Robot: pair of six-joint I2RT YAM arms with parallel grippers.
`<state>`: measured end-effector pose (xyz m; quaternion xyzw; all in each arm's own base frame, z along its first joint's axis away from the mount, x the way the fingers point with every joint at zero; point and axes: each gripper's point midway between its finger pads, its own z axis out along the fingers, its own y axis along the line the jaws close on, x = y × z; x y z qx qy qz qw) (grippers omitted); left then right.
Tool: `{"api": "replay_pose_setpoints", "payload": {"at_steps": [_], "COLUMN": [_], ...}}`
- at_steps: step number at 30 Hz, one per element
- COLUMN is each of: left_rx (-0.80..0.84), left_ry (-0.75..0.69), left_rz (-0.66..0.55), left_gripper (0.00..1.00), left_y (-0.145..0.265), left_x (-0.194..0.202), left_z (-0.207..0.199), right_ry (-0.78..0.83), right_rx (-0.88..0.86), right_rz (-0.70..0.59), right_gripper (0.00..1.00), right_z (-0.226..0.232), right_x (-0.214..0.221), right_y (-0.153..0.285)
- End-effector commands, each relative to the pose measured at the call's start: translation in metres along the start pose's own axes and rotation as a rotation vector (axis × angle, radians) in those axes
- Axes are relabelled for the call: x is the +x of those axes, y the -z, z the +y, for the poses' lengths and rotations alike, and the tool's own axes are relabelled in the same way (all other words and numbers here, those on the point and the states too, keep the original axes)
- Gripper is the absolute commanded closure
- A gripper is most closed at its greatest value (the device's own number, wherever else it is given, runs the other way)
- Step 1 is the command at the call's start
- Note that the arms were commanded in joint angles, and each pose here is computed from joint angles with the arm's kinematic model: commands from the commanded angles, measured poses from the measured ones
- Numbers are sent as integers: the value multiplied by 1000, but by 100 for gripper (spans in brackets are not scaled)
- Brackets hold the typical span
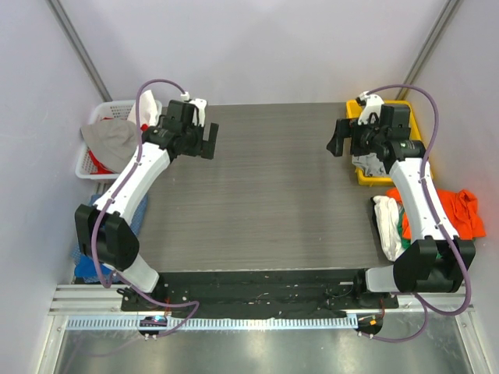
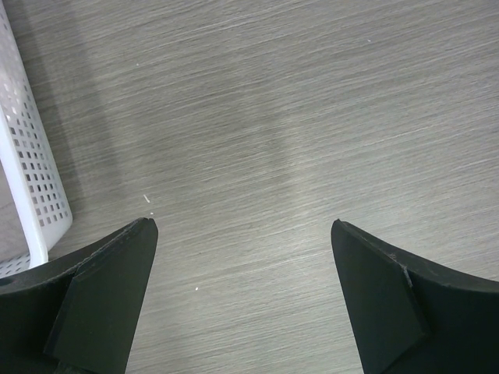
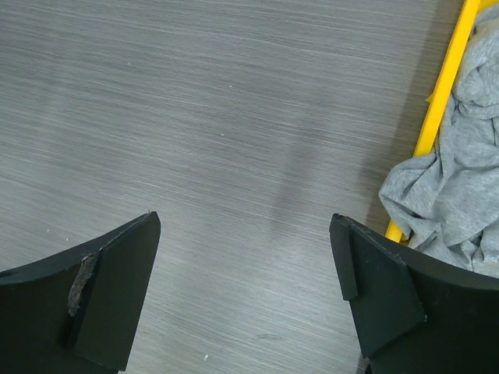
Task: Fold and stack the t-shirts
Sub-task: Neatly place the folded tshirt to the corner
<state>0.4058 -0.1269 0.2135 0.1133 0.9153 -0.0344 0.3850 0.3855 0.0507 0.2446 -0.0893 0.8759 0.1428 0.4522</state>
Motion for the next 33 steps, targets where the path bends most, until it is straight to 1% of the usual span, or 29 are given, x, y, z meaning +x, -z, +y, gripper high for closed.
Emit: {"api": "replay_pose_setpoints", "payload": {"at_steps": [1, 13, 21, 33], "left_rx": [-4, -8, -20, -21], "left_ry": [-5, -9, -14, -19], "left_rz": [-97, -116, -124, -115], "left_gripper": [0, 0, 0, 0], "left_y": [19, 22, 21, 19], "left_x": [-22, -23, -20, -18], "left_z": [2, 3, 6, 6], "right_ry": [24, 35, 28, 32], "right_rx": [-16, -32, -71, -43], "right_rz": [-90, -101, -87, -77], "right_gripper": [0, 0, 0, 0], "right_z": [7, 11, 17, 12], "right_x": [-21, -22, -19, -15], "right_y": [11, 15, 9, 6]}}
